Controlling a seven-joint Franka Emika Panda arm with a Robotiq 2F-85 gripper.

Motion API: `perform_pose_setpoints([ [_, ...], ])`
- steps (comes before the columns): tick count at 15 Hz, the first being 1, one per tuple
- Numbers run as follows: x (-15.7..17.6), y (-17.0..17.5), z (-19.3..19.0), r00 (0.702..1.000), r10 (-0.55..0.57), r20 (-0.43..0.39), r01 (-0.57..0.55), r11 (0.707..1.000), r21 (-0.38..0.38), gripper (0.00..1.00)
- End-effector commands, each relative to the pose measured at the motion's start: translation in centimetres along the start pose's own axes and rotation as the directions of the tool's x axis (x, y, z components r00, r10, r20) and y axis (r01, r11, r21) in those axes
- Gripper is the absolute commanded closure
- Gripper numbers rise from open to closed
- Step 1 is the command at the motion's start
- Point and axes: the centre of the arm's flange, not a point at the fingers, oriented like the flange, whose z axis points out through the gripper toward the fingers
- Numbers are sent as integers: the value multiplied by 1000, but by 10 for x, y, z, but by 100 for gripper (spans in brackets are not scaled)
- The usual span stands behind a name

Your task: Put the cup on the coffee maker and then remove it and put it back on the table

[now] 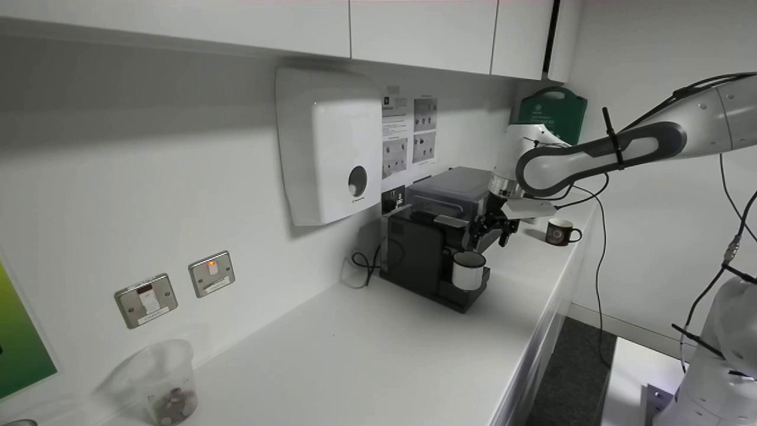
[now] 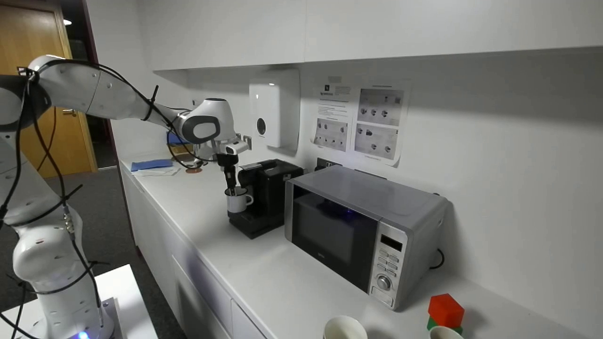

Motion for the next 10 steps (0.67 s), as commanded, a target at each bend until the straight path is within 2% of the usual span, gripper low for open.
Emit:
perform_pose_setpoints([
  [1,10,-9,3,1000,24,2,-24,1000,-11,0],
  [10,11,-10,20,999,26,34,-25,999,-23,0],
])
